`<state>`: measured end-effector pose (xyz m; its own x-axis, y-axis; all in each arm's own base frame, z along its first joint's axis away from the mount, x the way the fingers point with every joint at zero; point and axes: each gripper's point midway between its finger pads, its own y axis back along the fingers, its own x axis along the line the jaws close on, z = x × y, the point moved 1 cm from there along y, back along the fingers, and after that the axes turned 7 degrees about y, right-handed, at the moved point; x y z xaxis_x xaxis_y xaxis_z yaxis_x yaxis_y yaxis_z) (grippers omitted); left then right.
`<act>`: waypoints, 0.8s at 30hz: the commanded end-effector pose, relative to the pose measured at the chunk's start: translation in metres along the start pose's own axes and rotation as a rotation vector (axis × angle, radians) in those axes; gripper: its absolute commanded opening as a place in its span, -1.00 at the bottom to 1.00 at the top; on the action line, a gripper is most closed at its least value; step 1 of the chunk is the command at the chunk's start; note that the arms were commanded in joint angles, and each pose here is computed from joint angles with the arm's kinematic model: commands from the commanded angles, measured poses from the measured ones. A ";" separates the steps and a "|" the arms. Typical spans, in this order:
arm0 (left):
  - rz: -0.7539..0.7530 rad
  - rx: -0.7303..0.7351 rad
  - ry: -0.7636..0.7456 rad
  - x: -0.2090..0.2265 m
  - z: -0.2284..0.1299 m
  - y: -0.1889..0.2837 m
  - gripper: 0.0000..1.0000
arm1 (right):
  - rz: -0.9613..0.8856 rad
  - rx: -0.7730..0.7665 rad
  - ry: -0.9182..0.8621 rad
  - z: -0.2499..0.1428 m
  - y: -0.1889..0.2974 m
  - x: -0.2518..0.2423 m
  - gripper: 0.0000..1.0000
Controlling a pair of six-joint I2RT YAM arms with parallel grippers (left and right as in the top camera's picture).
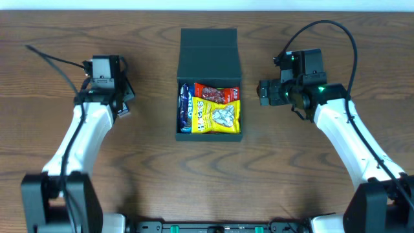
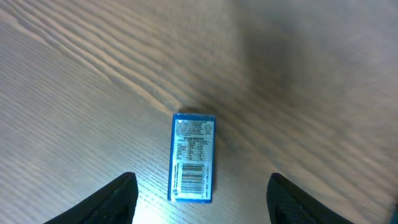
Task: Pack container
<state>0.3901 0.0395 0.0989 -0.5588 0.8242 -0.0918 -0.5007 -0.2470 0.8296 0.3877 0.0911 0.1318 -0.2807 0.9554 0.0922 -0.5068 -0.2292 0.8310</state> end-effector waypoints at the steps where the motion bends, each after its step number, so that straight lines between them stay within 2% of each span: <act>1: 0.051 0.044 -0.021 0.004 -0.011 -0.027 0.35 | -0.009 -0.043 -0.014 0.012 0.011 -0.003 0.84; 6: 0.081 0.086 -0.034 0.005 -0.027 -0.059 0.36 | -0.008 -0.037 -0.015 0.011 0.011 -0.003 0.85; 15: 0.101 0.122 -0.042 0.007 -0.041 -0.077 0.34 | -0.008 -0.036 -0.015 0.011 0.011 -0.003 0.88; 20: 0.093 0.113 -0.038 0.005 -0.039 -0.079 0.12 | -0.009 -0.036 -0.015 0.011 0.011 -0.003 0.89; 24: 0.087 0.103 -0.035 0.004 -0.037 -0.079 -0.17 | -0.009 -0.036 -0.014 0.011 0.011 -0.003 0.90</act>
<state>0.4003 0.0394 0.0131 -0.5672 0.8235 -0.0136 -0.3803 -0.2472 0.8912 0.3870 0.0909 0.1313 -0.2802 0.9555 0.0924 -0.5038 -0.2282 0.8331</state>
